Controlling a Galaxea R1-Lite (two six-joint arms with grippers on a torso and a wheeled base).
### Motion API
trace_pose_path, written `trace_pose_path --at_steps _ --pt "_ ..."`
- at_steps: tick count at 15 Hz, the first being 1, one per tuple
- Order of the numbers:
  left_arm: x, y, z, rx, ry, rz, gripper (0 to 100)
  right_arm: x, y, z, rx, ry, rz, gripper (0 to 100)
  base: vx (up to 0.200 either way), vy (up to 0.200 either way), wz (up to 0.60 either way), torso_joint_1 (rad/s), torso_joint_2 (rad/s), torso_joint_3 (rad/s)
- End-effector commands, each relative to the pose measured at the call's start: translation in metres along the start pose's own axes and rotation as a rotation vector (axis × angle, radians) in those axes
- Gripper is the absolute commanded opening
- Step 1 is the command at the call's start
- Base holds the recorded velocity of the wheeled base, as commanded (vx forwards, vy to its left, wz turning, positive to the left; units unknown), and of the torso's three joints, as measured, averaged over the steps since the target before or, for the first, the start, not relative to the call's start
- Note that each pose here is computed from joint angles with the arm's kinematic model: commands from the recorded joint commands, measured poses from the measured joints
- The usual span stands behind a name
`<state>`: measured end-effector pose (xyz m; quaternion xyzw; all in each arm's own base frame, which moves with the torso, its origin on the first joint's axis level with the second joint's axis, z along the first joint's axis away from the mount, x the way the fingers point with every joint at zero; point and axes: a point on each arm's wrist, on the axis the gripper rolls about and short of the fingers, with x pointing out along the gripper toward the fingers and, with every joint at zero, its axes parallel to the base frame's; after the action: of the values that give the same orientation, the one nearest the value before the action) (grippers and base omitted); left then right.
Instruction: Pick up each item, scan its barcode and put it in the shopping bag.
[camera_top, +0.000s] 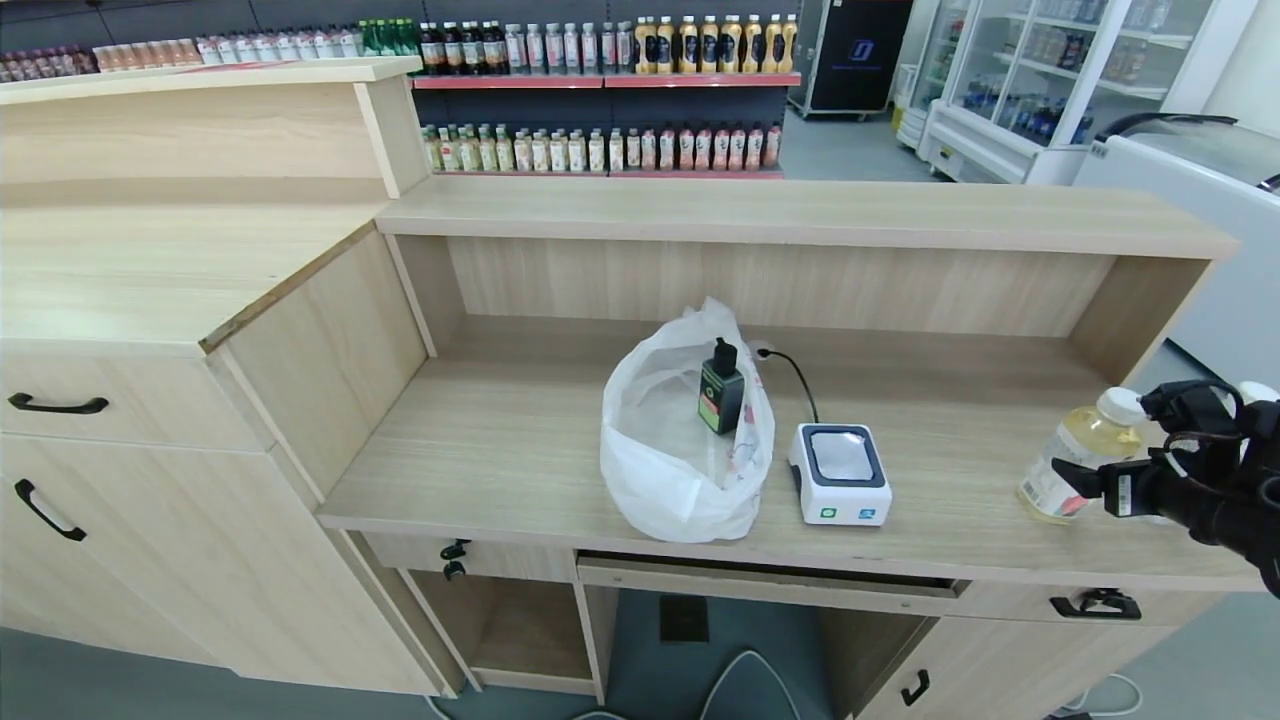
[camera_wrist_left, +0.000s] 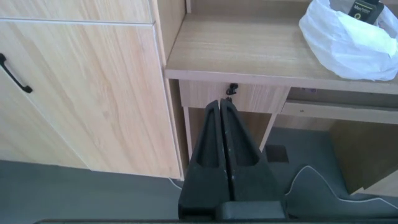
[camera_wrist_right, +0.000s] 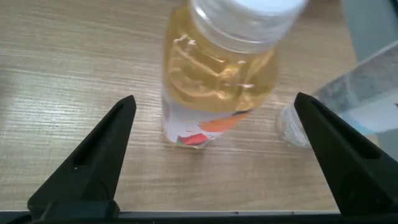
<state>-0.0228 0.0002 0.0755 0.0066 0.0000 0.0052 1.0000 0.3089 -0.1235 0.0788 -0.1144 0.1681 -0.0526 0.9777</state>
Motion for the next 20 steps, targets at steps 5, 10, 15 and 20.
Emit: trace_pose_path --at_steps 5,10,15,20 --pt "0.000 0.000 0.000 0.001 0.000 0.000 0 0.024 0.016 -0.015 -0.020 0.002 0.044 100 0.000 0.000 0.00 0.000 0.00 0.000" --pt "0.000 0.000 0.000 0.001 0.000 0.000 0 0.036 0.023 -0.020 -0.034 -0.036 0.052 100 0.000 0.000 0.00 0.000 0.00 0.000" --pt "0.000 0.000 0.000 -0.001 0.000 0.000 0 0.042 0.030 -0.021 -0.042 -0.053 0.066 100 0.000 0.000 0.00 0.000 0.00 0.000" --pt "0.000 0.000 0.000 -0.001 0.000 0.000 0 0.045 0.026 -0.017 -0.043 -0.087 0.047 100 0.000 0.000 0.00 0.000 0.00 0.000"
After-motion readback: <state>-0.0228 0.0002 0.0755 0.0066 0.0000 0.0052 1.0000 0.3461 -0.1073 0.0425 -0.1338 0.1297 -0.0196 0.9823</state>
